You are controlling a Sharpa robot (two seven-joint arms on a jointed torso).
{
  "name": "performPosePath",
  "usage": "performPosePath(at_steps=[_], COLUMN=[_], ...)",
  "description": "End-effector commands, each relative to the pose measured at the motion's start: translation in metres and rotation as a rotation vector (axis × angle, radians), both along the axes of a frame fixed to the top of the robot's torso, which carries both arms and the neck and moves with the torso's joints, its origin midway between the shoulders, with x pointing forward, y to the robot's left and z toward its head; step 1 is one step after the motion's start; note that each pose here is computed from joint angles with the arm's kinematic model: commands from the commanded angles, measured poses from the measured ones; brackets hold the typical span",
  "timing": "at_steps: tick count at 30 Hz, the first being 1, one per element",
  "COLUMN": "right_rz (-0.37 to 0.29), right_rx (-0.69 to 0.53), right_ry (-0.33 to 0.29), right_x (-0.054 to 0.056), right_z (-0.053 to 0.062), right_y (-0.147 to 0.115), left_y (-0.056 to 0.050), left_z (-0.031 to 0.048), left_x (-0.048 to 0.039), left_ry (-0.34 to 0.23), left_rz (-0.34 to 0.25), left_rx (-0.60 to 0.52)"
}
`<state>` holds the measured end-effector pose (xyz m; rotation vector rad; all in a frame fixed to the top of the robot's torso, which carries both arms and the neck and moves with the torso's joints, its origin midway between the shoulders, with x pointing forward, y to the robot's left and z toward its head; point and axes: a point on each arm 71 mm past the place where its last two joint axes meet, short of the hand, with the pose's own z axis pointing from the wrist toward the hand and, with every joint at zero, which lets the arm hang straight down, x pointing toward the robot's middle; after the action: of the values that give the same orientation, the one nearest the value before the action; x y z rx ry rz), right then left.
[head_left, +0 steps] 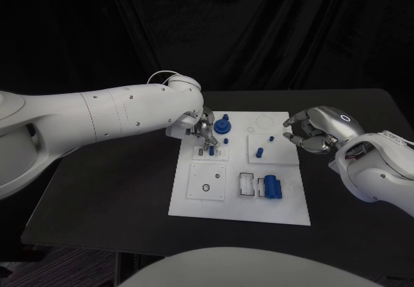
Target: Assemble the parts on the task board
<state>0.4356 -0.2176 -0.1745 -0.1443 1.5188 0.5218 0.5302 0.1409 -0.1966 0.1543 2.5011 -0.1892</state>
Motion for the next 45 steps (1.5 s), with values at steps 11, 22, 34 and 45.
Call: performPosePath(at_steps=[11,22,34,45], right_rz=[-0.002,-0.001,-0.005,-0.007], right_rx=[0.000,-0.003,-0.008,-0.009], right_ry=[0.000,0.003,0.009,0.011], right_x=[-0.0004,0.0000,0.0002,0.0003], right_z=[-0.0004,-0.0008,-0.0014,-0.0016], right_y=[-0.0004,0.0002,0.0001,-0.0001], left_y=[-0.0023,-0.0031,0.0013,-0.0002], left_z=[-0.0041,-0.0043,-0.0041,-0.0046], left_x=[-0.0057,-0.0061,-0.0036,-0.0048], left_ry=[0.092,0.090,0.063,0.059], left_rz=[0.038,0.044,0.047,0.042], left_rx=[-0.060,-0.060,-0.023,-0.025])
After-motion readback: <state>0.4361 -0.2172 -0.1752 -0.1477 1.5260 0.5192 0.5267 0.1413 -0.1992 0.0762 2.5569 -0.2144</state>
